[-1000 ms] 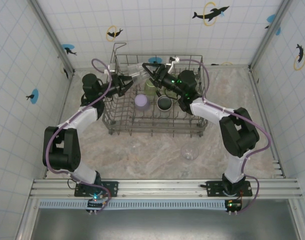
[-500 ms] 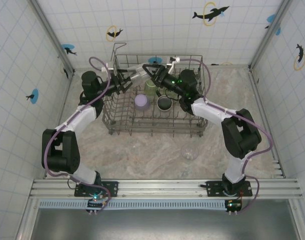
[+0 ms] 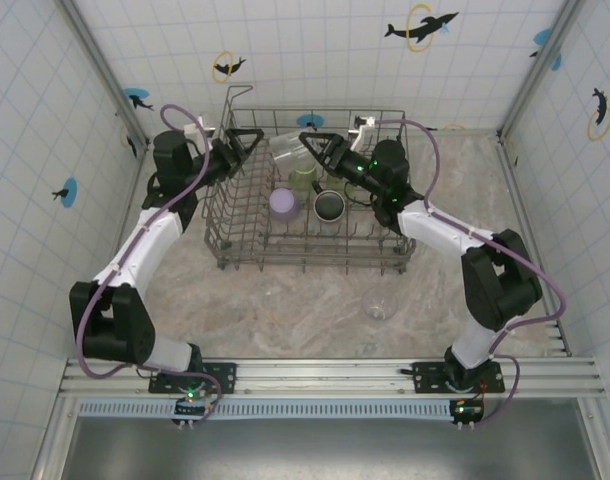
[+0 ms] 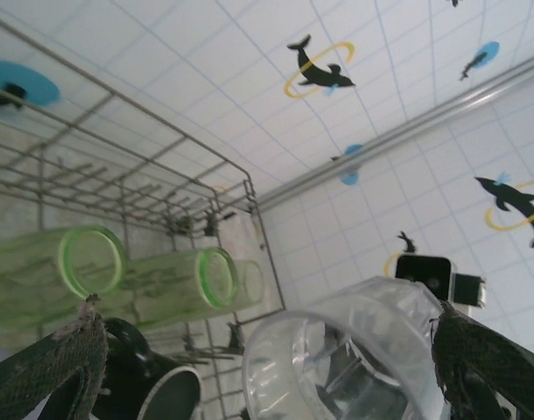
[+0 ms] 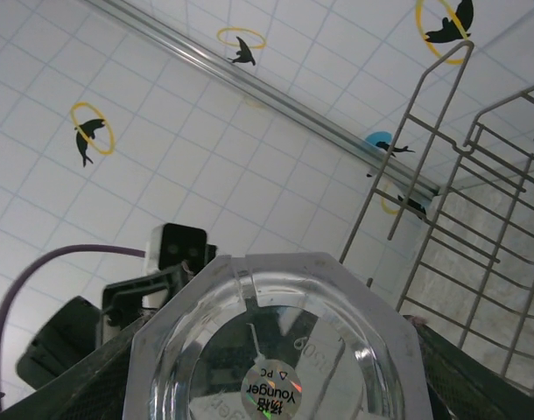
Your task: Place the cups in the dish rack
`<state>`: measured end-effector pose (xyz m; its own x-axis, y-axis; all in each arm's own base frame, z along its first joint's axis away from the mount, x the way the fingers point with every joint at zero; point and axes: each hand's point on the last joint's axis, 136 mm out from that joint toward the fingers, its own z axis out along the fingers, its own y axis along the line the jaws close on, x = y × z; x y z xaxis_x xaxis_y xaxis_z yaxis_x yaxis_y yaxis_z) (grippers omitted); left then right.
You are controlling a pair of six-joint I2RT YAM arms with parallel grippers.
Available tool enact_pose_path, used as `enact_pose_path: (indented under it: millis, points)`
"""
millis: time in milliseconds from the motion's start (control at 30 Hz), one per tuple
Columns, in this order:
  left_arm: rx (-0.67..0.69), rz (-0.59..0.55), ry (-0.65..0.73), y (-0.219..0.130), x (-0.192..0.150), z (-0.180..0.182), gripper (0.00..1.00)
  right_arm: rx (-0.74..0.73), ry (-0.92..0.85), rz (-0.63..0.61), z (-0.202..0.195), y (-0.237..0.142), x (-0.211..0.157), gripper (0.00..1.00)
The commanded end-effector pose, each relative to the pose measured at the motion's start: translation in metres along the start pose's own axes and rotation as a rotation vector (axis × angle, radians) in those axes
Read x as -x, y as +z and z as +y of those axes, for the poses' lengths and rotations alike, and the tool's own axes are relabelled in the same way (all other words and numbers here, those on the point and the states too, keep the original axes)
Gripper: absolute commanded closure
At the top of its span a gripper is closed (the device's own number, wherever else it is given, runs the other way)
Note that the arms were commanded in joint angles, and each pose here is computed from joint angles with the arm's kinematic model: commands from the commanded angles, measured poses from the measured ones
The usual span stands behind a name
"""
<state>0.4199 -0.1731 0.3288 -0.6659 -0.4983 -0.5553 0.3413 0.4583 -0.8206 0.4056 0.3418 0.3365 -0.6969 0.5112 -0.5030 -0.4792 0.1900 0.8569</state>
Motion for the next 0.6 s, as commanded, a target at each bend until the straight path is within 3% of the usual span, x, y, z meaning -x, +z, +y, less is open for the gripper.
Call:
enact_pose_path:
  millis: [0,300,567]
  points:
    - [0.187,-0.088,0.122,-0.022,0.025,0.015,0.03,-0.018,-0.092,-0.036,0.016,-0.011,0.008,0.52]
    - [0.456,-0.281,0.096,-0.105,0.074,0.076,0.03,-0.157,-0.262,0.046,0.005,-0.005,-0.021,0.52]
    - [0.628,-0.288,0.051,-0.132,0.065,0.141,0.03,-0.221,-0.493,0.182,0.011,0.019,-0.063,0.53]
